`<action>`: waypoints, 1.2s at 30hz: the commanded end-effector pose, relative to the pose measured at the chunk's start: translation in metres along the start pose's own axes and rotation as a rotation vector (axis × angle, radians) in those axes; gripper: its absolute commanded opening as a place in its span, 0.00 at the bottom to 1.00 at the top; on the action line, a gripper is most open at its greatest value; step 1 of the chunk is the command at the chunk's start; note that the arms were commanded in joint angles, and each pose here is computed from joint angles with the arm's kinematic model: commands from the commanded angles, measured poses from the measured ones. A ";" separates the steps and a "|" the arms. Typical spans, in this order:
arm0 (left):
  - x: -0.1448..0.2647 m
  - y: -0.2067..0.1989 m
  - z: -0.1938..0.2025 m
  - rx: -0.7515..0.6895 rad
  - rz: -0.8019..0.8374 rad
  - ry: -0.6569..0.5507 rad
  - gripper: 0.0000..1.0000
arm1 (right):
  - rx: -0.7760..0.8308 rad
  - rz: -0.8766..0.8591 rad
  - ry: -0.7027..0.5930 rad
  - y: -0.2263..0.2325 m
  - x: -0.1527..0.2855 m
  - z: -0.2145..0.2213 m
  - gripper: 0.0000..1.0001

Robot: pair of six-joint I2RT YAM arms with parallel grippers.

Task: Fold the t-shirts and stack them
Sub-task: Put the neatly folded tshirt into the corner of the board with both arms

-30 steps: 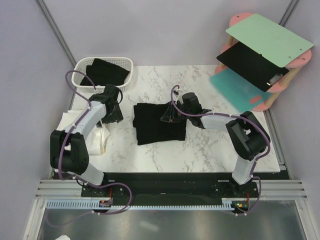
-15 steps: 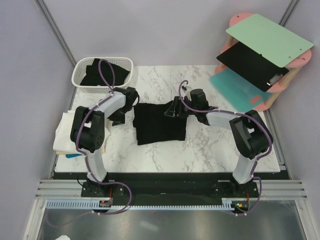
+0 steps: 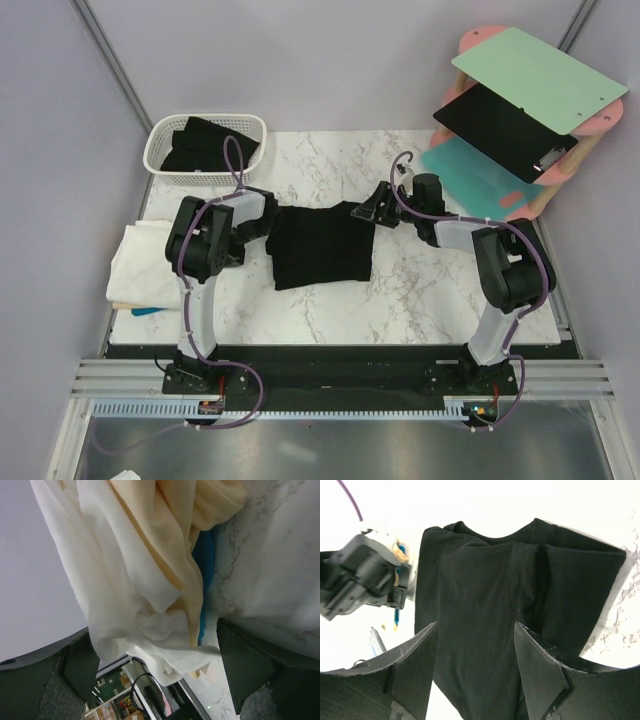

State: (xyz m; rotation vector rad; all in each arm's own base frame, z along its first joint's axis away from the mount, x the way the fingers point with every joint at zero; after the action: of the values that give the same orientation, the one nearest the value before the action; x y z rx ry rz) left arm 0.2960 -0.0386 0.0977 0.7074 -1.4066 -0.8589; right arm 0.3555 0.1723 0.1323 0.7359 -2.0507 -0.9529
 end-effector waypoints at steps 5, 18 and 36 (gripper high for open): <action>-0.029 -0.010 -0.004 0.106 -0.040 0.087 0.99 | -0.055 -0.116 -0.005 -0.004 0.005 -0.005 0.69; -0.048 -0.011 -0.011 0.166 0.025 0.162 0.02 | -0.073 -0.119 -0.001 -0.008 0.011 -0.003 0.69; 0.067 -0.058 -0.046 0.148 0.324 -0.076 0.02 | -0.070 -0.091 0.007 -0.014 0.020 0.002 0.70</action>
State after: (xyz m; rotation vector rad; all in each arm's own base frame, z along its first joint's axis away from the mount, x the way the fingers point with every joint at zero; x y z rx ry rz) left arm 0.3155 -0.0809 0.0889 0.6430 -1.4626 -0.7050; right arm 0.3481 0.1553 0.1193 0.7536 -1.9492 -1.0825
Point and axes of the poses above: each gripper's point midway between its finger pads, its own x axis back along the fingers, its own y axis along the line the jaws close on, z = x × y, the point moved 9 cm from there along x, back along the fingers, and after that the axes turned 7 degrees about -x, right-handed, at the moved point
